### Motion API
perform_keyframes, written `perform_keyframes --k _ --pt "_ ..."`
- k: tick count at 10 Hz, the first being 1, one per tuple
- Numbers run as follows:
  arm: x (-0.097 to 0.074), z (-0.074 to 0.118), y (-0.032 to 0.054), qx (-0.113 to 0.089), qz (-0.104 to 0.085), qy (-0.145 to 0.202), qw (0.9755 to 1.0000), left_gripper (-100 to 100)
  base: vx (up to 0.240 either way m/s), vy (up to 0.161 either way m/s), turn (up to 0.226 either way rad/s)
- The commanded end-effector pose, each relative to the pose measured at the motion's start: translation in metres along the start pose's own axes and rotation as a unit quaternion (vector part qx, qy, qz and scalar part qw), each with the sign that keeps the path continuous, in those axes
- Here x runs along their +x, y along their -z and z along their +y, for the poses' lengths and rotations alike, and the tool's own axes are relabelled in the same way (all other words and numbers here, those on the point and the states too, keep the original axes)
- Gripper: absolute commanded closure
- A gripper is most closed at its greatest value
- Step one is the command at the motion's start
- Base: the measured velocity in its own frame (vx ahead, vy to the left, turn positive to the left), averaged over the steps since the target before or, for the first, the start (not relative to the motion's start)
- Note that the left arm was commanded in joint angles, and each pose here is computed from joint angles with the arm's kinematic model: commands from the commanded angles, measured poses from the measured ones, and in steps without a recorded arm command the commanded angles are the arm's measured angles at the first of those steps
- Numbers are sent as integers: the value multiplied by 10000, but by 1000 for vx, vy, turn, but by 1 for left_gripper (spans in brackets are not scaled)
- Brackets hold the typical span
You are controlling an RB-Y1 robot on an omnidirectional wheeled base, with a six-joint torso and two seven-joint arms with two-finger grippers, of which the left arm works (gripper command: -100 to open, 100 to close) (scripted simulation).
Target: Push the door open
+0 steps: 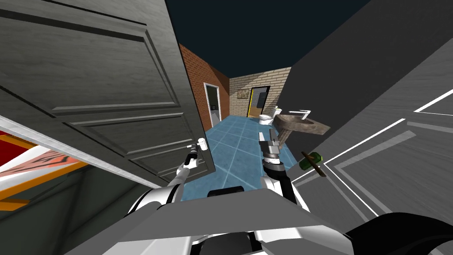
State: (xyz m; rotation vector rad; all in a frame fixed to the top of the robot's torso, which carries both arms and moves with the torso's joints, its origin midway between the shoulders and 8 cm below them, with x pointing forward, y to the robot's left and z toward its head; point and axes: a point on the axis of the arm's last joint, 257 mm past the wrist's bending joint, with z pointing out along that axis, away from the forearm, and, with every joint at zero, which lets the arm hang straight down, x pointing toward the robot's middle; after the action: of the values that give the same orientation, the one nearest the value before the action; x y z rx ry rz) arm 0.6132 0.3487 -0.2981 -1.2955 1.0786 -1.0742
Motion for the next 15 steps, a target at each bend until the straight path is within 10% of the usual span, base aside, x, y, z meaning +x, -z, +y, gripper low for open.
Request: perform_keyframes --k 1,15 --pt "-214 -22 6 5 -171 -18 9999 100 120 -58 35" --pt "-1098 -51 93 28 -939 -8 9956 100 166 -87 63"
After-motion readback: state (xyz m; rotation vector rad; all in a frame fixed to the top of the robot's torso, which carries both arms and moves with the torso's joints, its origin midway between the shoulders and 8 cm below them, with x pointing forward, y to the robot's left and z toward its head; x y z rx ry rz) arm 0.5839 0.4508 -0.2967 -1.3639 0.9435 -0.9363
